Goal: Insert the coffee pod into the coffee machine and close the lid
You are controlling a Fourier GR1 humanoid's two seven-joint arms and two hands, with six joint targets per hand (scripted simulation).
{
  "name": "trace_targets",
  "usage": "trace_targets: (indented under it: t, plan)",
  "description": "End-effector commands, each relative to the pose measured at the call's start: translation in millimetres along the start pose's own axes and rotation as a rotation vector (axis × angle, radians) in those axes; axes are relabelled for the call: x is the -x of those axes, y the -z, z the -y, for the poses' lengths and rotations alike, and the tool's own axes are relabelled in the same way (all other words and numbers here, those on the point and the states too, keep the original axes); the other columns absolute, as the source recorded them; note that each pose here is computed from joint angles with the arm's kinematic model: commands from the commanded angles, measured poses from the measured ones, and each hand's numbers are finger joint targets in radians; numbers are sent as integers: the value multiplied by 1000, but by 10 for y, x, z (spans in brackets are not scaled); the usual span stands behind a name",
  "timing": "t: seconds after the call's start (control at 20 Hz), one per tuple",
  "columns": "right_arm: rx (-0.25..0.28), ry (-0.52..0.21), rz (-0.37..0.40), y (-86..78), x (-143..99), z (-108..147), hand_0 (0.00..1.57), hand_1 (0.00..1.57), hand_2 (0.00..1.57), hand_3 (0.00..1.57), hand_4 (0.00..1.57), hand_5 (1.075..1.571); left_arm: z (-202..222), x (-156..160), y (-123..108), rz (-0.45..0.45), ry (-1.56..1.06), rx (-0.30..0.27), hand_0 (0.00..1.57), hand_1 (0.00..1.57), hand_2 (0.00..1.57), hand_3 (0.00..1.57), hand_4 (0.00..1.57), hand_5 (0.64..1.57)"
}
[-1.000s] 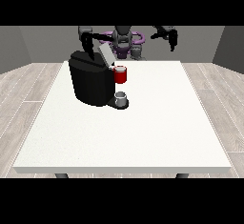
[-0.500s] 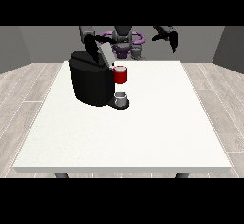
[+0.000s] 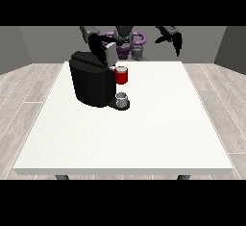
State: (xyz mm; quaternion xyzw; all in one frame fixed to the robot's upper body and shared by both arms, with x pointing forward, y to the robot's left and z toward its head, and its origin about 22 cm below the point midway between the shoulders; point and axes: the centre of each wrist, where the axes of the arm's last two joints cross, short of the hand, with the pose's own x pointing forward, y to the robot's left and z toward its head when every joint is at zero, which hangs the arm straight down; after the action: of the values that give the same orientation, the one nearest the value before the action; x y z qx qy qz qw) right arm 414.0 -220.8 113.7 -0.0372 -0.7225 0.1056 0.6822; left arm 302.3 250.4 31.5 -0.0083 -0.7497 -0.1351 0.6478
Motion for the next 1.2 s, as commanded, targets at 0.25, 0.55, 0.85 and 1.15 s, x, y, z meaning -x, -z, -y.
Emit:
trace_targets:
  t: [0.25, 0.55, 0.85, 1.15]
  plan:
    - [-78, -53, 92, 149, -382, -323, 0, 0, 0, 0, 0, 1571, 172, -98, 29, 15, 7, 60, 0, 0, 0, 0, 385, 1571]
    - [-77, -145, 171, 153, -803, -661, 0, 0, 0, 0, 82, 1571, 178, -99, 155, 44, 11, 52, 0, 0, 0, 0, 327, 1571]
    - [-35, -216, 230, 230, -1149, -544, 0, 0, 0, 0, 241, 1571, 39, -212, 204, 85, 11, 82, 0, 0, 0, 0, 386, 1571]
    - [-32, -246, 270, 339, -1500, -671, 0, 0, 0, 0, 87, 1571, 12, -332, 290, 150, 15, 81, 0, 0, 0, 0, 382, 1571]
